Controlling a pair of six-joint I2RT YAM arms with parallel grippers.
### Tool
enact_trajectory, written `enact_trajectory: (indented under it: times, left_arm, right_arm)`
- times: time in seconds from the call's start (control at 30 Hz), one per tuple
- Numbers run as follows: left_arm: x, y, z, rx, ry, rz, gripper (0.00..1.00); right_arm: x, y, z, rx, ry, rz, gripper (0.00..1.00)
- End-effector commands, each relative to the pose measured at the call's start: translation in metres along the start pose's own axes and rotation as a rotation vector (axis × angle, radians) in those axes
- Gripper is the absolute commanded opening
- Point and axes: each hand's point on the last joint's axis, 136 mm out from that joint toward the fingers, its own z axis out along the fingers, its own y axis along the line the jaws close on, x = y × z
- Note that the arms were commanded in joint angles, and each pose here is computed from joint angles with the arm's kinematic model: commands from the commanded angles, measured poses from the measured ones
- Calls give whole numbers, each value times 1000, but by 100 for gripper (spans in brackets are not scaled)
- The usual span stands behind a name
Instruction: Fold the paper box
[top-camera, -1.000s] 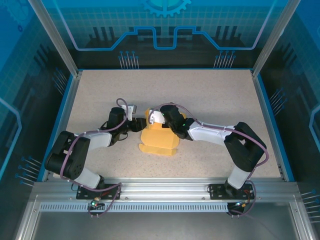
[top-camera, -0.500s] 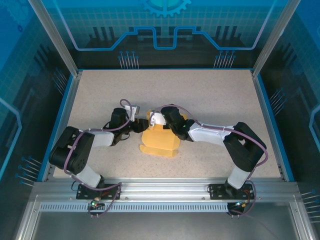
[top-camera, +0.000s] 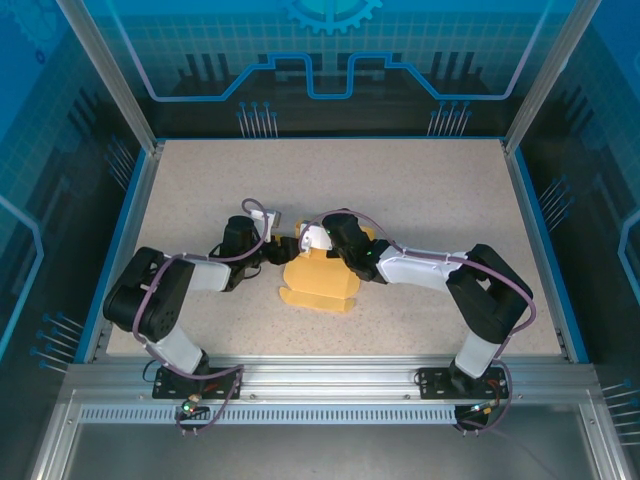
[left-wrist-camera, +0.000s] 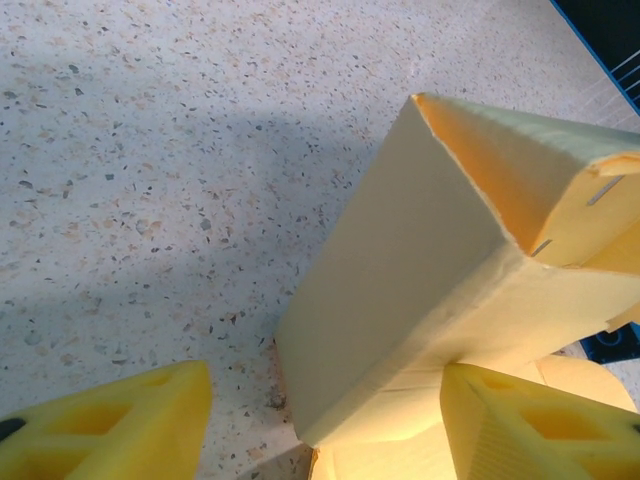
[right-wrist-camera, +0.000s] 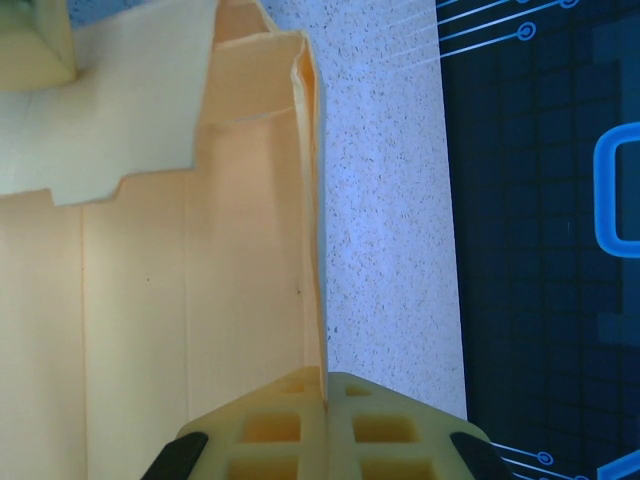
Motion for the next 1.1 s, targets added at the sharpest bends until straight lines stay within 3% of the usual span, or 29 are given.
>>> enact_trajectory:
  times: [0.0, 0.57, 1.07]
  left_arm:
    - [-24, -7, 3, 17, -78, 51, 66]
    - [-26, -15, 2, 63, -101, 91, 65]
    - [-23, -14, 1, 51, -94, 110, 70]
  right_arm:
    - [5, 8, 3, -27, 4, -12, 0]
    - [6, 12, 4, -57, 15, -7, 0]
    - [5, 10, 2, -61, 5, 5, 0]
